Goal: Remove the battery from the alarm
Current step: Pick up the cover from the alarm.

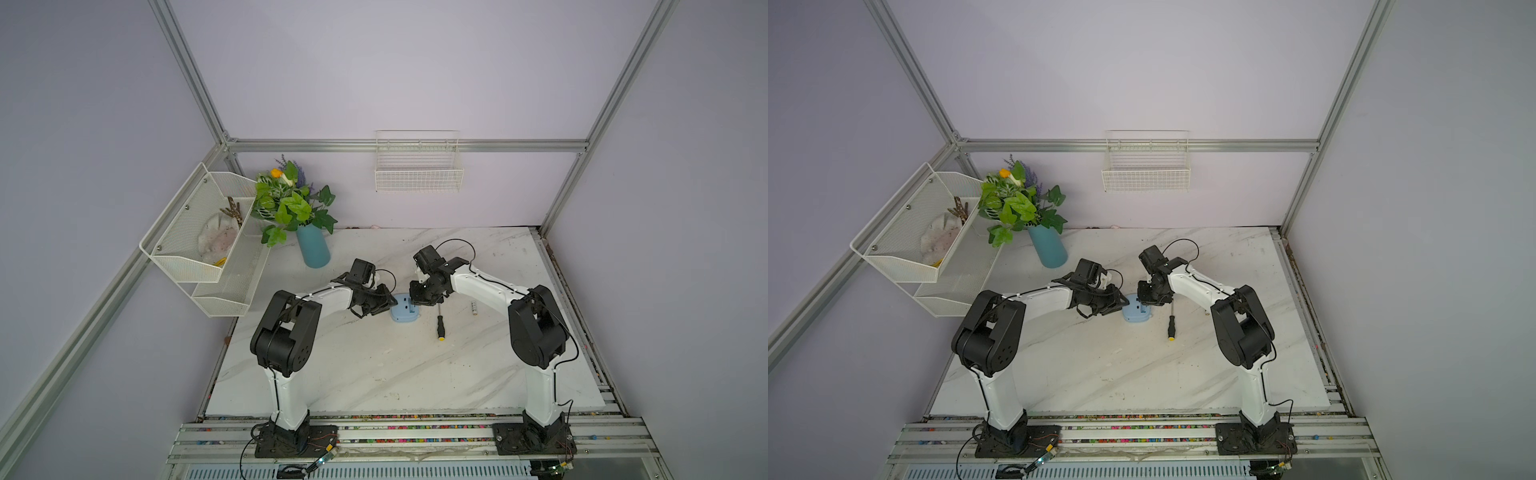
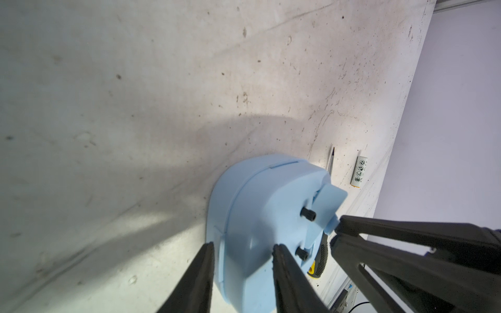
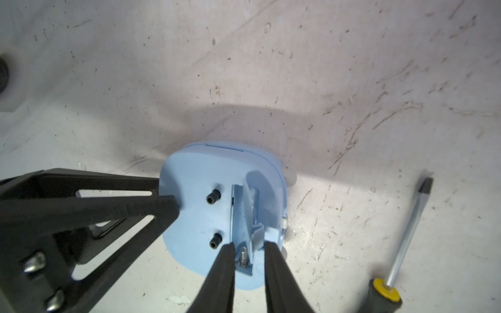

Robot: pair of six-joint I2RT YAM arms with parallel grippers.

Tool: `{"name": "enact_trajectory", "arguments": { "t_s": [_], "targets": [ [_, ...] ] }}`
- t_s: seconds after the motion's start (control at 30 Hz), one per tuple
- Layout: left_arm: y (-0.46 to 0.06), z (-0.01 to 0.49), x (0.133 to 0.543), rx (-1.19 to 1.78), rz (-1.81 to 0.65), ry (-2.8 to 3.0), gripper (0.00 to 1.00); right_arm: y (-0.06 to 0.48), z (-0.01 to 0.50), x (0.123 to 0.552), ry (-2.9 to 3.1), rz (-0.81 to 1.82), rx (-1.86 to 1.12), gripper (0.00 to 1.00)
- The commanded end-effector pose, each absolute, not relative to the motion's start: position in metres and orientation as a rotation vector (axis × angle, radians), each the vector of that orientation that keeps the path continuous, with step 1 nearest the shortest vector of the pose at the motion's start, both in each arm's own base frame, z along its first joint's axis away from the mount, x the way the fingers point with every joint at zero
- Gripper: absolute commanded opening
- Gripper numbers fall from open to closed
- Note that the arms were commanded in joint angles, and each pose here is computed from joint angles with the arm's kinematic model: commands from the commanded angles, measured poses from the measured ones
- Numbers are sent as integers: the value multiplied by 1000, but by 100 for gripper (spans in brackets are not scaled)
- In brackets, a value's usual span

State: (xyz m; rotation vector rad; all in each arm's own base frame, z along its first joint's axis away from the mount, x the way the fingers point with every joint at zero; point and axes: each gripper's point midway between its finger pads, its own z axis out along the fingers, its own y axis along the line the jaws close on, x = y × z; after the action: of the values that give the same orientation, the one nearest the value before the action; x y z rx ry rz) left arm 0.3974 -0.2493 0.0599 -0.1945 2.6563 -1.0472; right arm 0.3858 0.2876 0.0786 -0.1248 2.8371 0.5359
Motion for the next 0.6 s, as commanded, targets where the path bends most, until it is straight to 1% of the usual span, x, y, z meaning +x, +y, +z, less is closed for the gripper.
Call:
{"name": "enact_trajectory", "arguments": {
  "t_s": [0.0,0.57],
  "targets": [
    [-249,61,400,-197,-1060,2645,40,289,90,391,2789,535,-115,26],
    [-250,61,400,-197,-1065,2644,40,290,82,393,2799,518,-116,24]
  ]
}}
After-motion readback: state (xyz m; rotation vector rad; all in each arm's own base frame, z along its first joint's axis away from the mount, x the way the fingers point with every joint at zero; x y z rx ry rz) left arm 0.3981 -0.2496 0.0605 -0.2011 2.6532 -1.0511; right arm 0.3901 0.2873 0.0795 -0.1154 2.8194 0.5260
